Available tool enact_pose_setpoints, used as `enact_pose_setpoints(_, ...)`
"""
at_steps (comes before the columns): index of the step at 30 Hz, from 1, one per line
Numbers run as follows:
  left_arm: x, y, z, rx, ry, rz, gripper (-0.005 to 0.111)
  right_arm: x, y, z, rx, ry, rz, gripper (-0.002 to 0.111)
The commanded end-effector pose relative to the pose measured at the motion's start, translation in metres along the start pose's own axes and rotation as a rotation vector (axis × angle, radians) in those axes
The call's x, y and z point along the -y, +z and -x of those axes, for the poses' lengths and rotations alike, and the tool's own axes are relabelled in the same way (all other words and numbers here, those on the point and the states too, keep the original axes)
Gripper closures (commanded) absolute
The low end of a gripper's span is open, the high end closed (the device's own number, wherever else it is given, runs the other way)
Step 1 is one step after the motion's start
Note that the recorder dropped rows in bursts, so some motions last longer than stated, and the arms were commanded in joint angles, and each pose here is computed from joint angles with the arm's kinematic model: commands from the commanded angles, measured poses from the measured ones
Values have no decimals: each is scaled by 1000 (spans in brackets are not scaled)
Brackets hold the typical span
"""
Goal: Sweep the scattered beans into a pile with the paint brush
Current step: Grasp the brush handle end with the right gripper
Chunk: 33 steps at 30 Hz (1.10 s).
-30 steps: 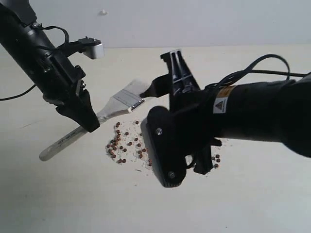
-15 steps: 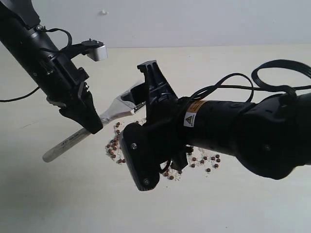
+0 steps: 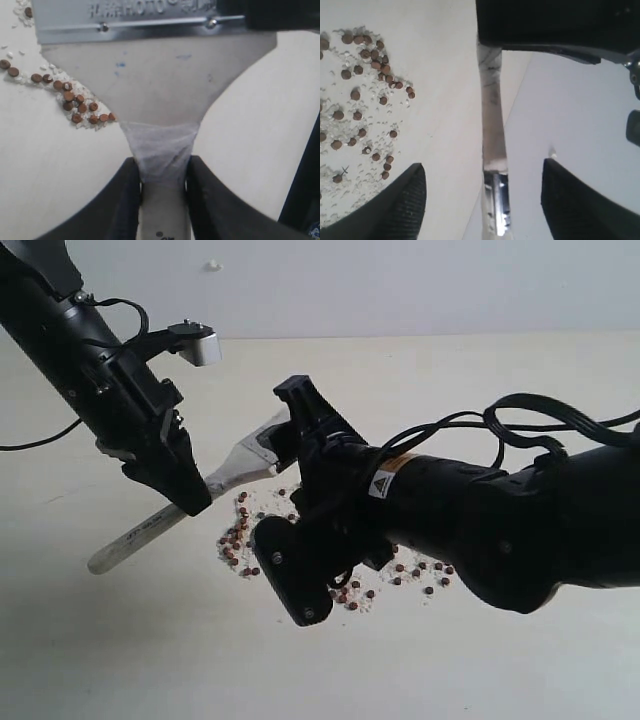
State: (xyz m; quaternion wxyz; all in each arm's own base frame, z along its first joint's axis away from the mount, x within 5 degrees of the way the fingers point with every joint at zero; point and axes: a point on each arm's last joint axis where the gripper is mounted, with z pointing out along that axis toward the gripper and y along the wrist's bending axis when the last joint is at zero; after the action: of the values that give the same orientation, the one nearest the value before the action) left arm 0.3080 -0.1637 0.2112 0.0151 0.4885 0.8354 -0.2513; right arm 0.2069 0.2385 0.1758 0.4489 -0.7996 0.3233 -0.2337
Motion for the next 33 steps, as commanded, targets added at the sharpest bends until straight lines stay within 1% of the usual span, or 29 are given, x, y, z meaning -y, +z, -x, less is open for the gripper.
enact_pose_setpoints(1, 0, -2, 2, 18, 0, -4, 107, 2, 2, 2, 9, -44, -19, 51)
enact_pose_setpoints(5, 0, -2, 2, 18, 0, -4, 107, 1, 4, 2, 7, -45, -18, 56)
enact_pose_setpoints(7, 0, -2, 2, 18, 0, -4, 107, -4, 7, 2, 6, -49, -1, 65)
enact_pose_setpoints(10, 0, -2, 2, 18, 0, -4, 107, -12, 15, 3, 0, -60, 15, 83)
enact_pose_setpoints(11, 0, -2, 2, 18, -2, -4, 107, -13, 17, 3, -4, -64, 12, 86)
enact_pose_setpoints(14, 0, -2, 2, 18, -2, -4, 107, -14, 21, 1, -30, -108, -24, 88)
enact_pose_setpoints(18, 0, -2, 2, 17, -1, -3, 107, -11, 21, 0, -46, -109, -59, 90)
enact_pose_setpoints(19, 0, -2, 2, 17, -3, -3, 107, -10, 21, 0, -51, -104, -64, 94)
enact_pose_setpoints(20, 0, -2, 2, 17, -7, -3, 107, -9, 21, -1, -61, -100, -81, 102)
enact_pose_setpoints(21, 0, -2, 2, 17, -7, -3, 107, -8, 20, -3, -77, -83, -88, 108)
enact_pose_setpoints(23, 0, -2, 2, 15, -6, -2, 107, -5, 20, -7, -128, -47, -124, 108)
enact_pose_setpoints(25, 0, -2, 2, 15, -6, -2, 107, -4, 19, -11, -173, -56, -128, 108)
enact_pose_setpoints(29, 0, -2, 3, 24, -17, -9, 106, -4, 19, -12, -177, -65, -135, 108)
enact_pose_setpoints(30, 1, -2, 3, 26, -18, -10, 104, -3, 19, -10, -172, -69, -138, 108)
enact_pose_setpoints(32, 1, -2, 3, 25, -26, -10, 95, -3, 18, -8, -170, -74, -147, 108)
enact_pose_setpoints(33, 1, -2, 3, 25, -26, -10, 87, -2, 18, -6, -165, -77, -149, 108)
